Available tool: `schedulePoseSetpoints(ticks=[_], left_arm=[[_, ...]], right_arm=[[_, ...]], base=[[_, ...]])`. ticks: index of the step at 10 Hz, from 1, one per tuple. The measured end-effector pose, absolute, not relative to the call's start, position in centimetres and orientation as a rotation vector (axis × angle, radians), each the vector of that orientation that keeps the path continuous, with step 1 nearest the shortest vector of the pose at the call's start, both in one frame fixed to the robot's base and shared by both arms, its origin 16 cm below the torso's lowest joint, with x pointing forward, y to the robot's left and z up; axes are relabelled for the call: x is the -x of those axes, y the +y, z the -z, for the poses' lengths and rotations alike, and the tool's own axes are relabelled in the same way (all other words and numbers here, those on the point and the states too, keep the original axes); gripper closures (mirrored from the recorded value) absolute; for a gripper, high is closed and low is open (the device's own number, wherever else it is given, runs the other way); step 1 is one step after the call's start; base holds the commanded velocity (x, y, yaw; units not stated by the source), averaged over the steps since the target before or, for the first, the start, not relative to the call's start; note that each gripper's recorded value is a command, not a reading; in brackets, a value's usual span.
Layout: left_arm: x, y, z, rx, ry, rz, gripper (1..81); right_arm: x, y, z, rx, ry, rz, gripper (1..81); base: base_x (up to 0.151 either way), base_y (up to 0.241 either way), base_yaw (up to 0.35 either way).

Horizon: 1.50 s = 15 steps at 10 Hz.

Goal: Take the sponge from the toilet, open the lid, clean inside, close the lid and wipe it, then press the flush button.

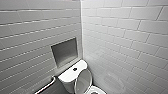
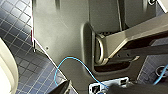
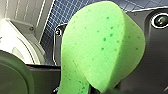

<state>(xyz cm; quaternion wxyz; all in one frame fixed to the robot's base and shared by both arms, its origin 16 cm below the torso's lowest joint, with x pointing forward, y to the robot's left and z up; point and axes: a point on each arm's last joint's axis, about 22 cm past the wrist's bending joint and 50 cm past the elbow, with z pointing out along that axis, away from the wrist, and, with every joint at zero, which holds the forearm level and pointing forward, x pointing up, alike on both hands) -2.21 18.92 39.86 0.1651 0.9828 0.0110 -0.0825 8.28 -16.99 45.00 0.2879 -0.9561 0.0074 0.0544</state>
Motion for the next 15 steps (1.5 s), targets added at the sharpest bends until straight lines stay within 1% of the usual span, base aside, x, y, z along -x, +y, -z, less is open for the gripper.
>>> schedulePoseSetpoints(ticks=[2, 4, 5, 7, 9, 10, 12, 15], left_arm=[[2.2, 19.0, -39.2, -2.798, 0.039, 0.265, 1.0], [2.8, 18.9, -38.5, -2.793, 0.047, 0.318, 1.0], [2.6, 18.9, -38.2, -2.791, 0.049, 0.328, 1.0], [1.2, 18.9, -37.2, -2.794, 0.049, 0.308, 1.0], [0.7, 18.8, -36.5, -2.797, 0.088, 0.284, 1.0], [0.6, 19.0, -36.1, -2.801, 0.133, 0.264, 1.0], [1.8, 18.6, -35.3, -2.8, 0.232, 0.256, 1.0], [2.9, 17.9, -34.3, -2.792, 0.346, 0.246, 1.0]], right_arm=[[-12.2, -18.8, -46.9, 2.511, 0.053, -0.131, 81.1], [-17.3, -21.6, -47.2, 2.512, 0.095, -0.102, 81.1], [-21.5, -22.5, -47.1, 2.518, 0.113, -0.054, 81.1], [-29.9, -22.3, -47.7, 2.499, 0.123, 0.079, 81.1], [-35.4, -22.4, -47.9, 2.499, 0.097, 0.132, 81.1], [-39.0, -21.2, -48.0, 2.488, 0.06, 0.162, 81.1], [-45.6, -17.1, -48.2, 2.442, -0.018, 0.209, 81.1], [-51.4, -11.1, -48.0, 2.389, -0.11, 0.209, 81.1]], base=[[0.0, 0.0, 0.0], [0.0, 0.0, 0.0], [0.0, 0.0, 0.0], [0.0, 0.0, 0.0], [0.0, 0.0, 0.0], [0.0, 0.0, 0.0], [0.0, 0.0, 0.0], [0.0, 0.0, 0.0]])
